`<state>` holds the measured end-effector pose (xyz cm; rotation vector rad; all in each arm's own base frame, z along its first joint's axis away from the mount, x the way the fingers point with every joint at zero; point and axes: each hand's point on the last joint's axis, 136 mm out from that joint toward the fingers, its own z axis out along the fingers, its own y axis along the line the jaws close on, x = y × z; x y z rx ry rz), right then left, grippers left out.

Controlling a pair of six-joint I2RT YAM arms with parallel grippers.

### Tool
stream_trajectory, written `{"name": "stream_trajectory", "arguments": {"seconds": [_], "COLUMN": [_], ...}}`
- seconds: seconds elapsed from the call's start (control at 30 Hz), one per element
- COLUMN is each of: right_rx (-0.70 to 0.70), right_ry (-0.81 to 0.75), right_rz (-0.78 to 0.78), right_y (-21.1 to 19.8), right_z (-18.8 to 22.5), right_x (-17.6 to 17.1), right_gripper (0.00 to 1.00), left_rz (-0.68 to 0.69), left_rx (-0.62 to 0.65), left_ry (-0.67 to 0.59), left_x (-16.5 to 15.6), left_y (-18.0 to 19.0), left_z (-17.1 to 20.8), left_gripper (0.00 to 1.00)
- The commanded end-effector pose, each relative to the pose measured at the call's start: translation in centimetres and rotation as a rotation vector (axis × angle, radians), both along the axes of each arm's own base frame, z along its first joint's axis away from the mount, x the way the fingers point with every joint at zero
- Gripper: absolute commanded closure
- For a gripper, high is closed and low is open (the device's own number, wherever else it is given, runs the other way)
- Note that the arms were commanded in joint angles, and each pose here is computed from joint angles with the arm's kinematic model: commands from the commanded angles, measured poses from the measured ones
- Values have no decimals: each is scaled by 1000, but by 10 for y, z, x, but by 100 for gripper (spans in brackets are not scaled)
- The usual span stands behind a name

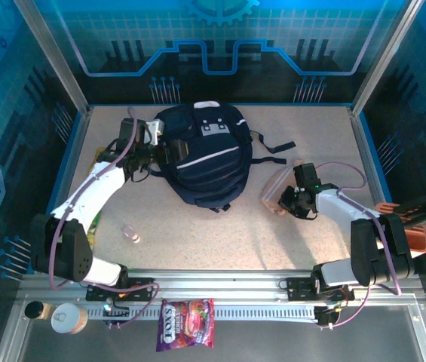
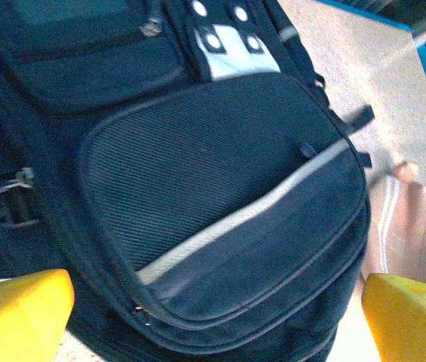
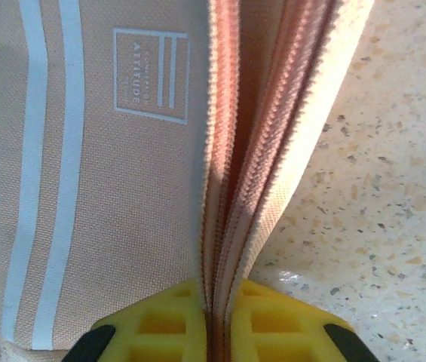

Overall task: Pack the student bag
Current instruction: Pick up the pencil pouch from the middle-right of the table, then open the student bag at the center of the table.

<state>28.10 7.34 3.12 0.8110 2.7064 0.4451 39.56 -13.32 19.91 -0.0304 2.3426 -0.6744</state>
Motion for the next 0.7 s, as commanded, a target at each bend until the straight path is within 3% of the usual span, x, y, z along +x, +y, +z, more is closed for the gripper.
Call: {"name": "stream_trajectory", "arguments": {"seconds": [0.0, 0.33, 0.67], "right_rx": [5, 9, 17], "right_ry": [-94, -311, -342], "right_rz": [48, 115, 136], "right_y": [2, 7, 10], "right_z": [19, 72, 87], "right_x": [12, 30, 31], "right_gripper": [93, 94, 94], "left_rz": [-120, -403, -567], "left_rx": [40, 258, 614], "left_ry": [-4, -27, 43], "left_x": [-4, -21, -17], "left_y": [-27, -90, -101], "left_z": [1, -26, -72], "left_gripper": [2, 6, 31]}}
